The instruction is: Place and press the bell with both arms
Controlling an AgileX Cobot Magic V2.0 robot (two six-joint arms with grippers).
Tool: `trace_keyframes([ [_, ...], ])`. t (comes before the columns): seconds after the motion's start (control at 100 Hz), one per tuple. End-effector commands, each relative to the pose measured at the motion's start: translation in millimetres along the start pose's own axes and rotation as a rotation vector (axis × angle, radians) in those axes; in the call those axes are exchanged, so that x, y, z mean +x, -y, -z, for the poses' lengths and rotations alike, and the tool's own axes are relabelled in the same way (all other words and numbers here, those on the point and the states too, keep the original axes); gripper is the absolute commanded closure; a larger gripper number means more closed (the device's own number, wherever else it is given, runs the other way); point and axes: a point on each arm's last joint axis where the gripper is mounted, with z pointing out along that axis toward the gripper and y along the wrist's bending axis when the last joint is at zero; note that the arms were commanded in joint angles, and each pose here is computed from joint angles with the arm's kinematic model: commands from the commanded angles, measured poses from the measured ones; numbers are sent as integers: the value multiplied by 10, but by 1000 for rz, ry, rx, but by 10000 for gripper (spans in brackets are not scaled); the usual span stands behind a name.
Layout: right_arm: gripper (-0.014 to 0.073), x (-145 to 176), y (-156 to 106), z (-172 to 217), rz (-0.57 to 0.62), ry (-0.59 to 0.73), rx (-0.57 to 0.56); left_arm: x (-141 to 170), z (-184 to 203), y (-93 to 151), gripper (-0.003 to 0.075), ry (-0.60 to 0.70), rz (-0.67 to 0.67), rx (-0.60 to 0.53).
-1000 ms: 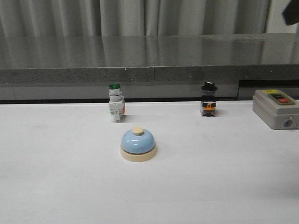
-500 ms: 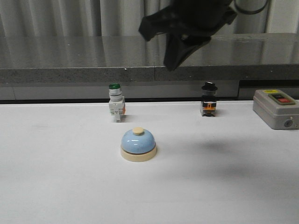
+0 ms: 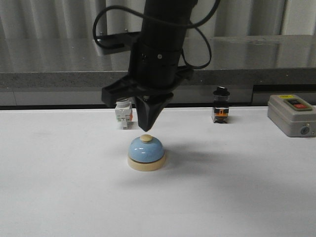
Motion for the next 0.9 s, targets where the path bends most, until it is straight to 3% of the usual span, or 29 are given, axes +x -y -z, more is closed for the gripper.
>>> trace_keyframes([
  [0.0,663,-102,-16,202,17,65,3,-22,27,-2,739,95,6,-5],
  [0.2,663,-111,-15,182,14,73,3,-22,27,-2,739,95,6,-5],
  [0.34,663,-132,53,496,-41,144,12,-22,27,-2,739,95,6,-5],
  [0.5,663,-66,318,888,-154,237,70,-22,27,-2,739,95,6,-5],
  [0.67,663,230,631,1249,-261,309,129,-22,27,-2,739,95,6,-5],
  [0.89,663,869,945,1672,-413,403,202,-22,27,-2,739,95,6,-5],
])
